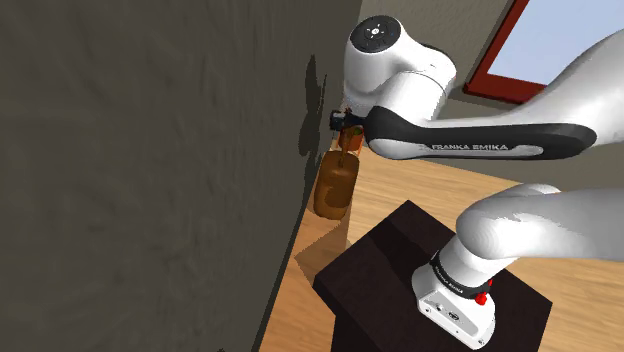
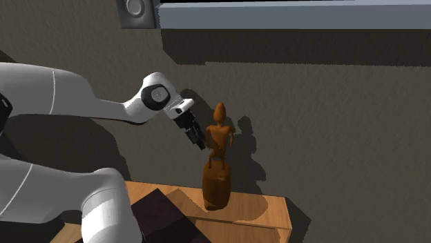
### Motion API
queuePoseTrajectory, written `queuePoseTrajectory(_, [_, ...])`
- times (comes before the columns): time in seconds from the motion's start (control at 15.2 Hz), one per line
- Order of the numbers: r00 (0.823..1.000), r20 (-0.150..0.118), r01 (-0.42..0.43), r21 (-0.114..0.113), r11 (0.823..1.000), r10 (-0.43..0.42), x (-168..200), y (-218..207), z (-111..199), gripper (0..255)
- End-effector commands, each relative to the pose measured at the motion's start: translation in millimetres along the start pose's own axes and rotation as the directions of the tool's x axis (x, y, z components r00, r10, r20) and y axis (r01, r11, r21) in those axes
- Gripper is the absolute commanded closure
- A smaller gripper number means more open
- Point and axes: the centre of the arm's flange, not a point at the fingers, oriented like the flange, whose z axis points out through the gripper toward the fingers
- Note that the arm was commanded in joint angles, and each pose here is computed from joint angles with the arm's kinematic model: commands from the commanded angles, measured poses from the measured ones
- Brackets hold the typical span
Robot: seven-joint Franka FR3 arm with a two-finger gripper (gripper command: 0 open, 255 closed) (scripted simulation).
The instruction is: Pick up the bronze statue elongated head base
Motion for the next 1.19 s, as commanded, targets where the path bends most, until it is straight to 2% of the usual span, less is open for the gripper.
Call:
queuePoseTrajectory(0.0, [0.992,-0.064,-0.107,-0.033,0.994,0.105,-8,-24,25,0])
queuePoseTrajectory(0.07, [0.984,-0.097,-0.156,-0.050,0.986,0.151,-9,-34,37,0])
queuePoseTrajectory(0.13, [0.981,-0.105,-0.169,-0.055,0.984,0.162,-9,-37,40,0])
queuePoseTrajectory(0.59, [0.981,-0.105,-0.169,-0.055,0.984,0.162,-31,-46,73,0])
queuePoseTrajectory(0.73, [0.981,-0.105,-0.169,-0.055,0.984,0.162,-31,-46,73,0])
queuePoseTrajectory(0.79, [0.981,-0.106,-0.169,-0.055,0.984,0.162,-32,-46,72,255])
queuePoseTrajectory(1.12, [0.981,-0.106,-0.169,-0.055,0.984,0.162,-32,-45,73,255])
